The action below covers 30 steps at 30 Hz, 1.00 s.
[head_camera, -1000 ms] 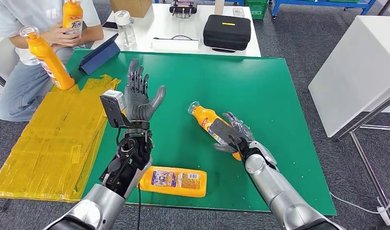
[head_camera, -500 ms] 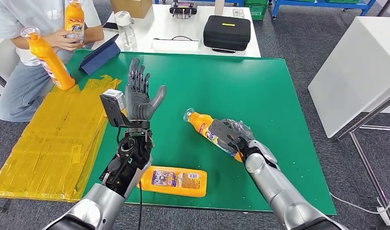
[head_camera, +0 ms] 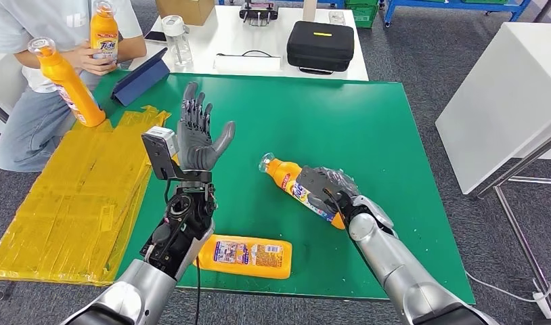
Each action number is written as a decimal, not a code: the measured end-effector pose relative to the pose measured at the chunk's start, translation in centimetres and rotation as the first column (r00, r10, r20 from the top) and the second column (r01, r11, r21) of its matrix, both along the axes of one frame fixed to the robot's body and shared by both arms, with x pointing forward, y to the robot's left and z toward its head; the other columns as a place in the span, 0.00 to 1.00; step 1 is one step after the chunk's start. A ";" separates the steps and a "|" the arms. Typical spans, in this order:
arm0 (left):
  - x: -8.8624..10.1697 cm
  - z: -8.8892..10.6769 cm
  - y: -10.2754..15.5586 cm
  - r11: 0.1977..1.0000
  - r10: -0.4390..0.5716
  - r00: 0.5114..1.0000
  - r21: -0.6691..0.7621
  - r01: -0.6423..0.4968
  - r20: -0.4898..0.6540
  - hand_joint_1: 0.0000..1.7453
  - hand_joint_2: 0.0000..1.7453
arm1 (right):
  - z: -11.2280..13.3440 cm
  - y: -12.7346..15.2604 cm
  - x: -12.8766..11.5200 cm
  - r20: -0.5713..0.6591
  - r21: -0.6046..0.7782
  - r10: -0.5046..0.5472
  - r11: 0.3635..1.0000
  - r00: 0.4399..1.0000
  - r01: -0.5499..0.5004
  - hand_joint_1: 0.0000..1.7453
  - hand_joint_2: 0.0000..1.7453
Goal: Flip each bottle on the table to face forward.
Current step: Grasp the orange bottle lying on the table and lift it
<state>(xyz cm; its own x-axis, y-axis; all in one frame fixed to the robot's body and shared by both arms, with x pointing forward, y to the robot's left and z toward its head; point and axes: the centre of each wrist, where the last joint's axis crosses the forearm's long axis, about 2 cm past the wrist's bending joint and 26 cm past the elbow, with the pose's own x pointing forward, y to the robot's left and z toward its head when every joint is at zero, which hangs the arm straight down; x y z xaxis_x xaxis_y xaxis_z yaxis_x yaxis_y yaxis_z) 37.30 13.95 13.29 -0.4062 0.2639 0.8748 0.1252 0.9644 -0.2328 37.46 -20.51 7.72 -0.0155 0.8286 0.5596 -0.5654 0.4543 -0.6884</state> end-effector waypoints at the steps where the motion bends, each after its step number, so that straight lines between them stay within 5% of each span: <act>1: -0.1 -0.1 0.0 1.000 0.001 1.000 0.001 -0.001 -0.003 0.00 1.00 | 0.0 0.0 0.0 0.026 0.002 -0.010 1.000 1.000 0.010 1.00 1.00; 8: -0.8 -1.0 0.3 1.000 0.012 1.000 0.004 -0.012 -0.024 0.00 1.00 | 2.6 0.2 0.7 0.390 0.020 -0.113 0.993 0.914 0.115 1.00 1.00; 14: -1.1 -1.5 0.5 1.000 0.015 1.000 0.004 -0.014 -0.022 0.00 1.00 | 5.0 0.3 0.5 0.565 0.100 -0.151 0.988 0.811 0.114 1.00 1.00; 30: -1.1 -1.5 0.5 1.000 0.008 1.000 0.002 -0.008 -0.011 0.00 1.00 | 6.6 -0.3 -0.3 0.630 0.160 -0.180 0.982 0.755 0.101 1.00 1.00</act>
